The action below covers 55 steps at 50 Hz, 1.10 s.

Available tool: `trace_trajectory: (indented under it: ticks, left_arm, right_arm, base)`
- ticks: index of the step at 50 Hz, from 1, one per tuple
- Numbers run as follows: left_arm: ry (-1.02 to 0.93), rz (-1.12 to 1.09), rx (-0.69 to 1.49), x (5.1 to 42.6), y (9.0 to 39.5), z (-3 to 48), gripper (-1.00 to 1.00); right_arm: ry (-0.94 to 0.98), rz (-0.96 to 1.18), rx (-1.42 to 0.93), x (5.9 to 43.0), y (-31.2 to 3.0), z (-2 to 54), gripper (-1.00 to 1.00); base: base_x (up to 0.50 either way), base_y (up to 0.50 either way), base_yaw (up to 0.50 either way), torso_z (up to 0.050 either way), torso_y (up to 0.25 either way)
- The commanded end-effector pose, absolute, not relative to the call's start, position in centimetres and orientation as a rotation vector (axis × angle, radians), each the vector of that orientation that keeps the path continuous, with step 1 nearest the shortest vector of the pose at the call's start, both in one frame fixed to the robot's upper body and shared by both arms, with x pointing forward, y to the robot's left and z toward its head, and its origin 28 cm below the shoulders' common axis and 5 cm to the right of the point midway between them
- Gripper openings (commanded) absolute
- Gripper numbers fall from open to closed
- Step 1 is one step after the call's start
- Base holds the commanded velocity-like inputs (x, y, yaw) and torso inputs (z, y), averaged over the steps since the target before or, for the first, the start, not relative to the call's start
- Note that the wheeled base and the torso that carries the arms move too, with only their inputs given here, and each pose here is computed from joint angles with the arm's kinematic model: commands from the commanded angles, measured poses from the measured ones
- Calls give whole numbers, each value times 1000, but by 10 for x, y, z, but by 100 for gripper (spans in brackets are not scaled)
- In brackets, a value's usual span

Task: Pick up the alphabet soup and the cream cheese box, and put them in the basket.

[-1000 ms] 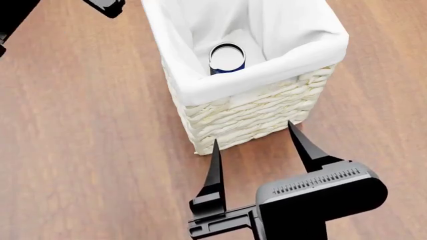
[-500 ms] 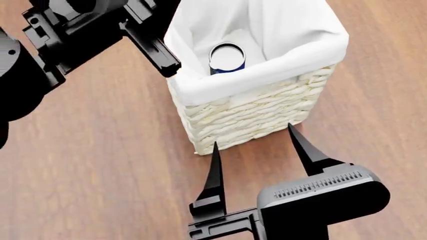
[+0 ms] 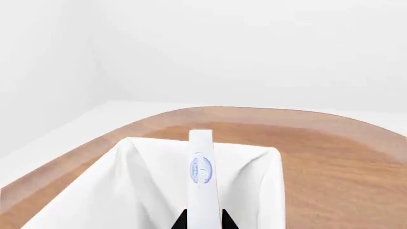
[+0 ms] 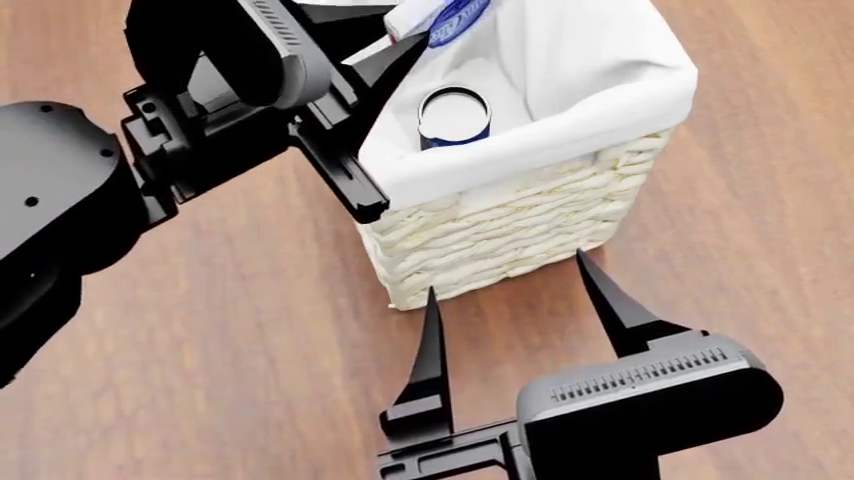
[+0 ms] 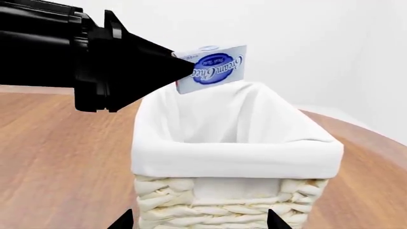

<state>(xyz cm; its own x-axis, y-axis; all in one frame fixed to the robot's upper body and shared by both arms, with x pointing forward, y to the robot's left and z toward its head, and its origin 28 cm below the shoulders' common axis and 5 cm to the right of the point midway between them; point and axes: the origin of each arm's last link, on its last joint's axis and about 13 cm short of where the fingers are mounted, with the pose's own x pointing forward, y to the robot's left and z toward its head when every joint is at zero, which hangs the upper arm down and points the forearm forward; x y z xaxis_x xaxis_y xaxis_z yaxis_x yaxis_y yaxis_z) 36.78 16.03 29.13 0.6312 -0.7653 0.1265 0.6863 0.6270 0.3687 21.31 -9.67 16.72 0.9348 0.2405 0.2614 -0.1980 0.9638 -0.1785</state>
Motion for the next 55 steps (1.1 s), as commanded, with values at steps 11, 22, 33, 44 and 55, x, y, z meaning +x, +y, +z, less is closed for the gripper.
trace_trajectory:
  ticks: [11,22,33,44,55]
  left_arm:
    - [-264,-836,296,373,160,287,-100]
    - [-262,-823,296,373,161,289,100]
    - [-253,-818,292,373,161,289,100]
    - [-274,-809,264,368,163,288,100]
    - [-507,-610,321,327,167,267,100]
  right_arm:
    - [-285,224,-148,211,-97,167,100]
    - [-285,223,-145,211,-98,166,100]
    - [-286,224,-146,211,-98,167,100]
    - [-284,227,-145,211,-97,166,100]
    - [-276,227,-144,213,-97,162,100]
  base:
    - [0,0,0,0,1]
    - [0,0,0,1,1]
    - [0,0,0,0,0]
    - [0,0,0,0,0]
    - [0,0,0,0,0]
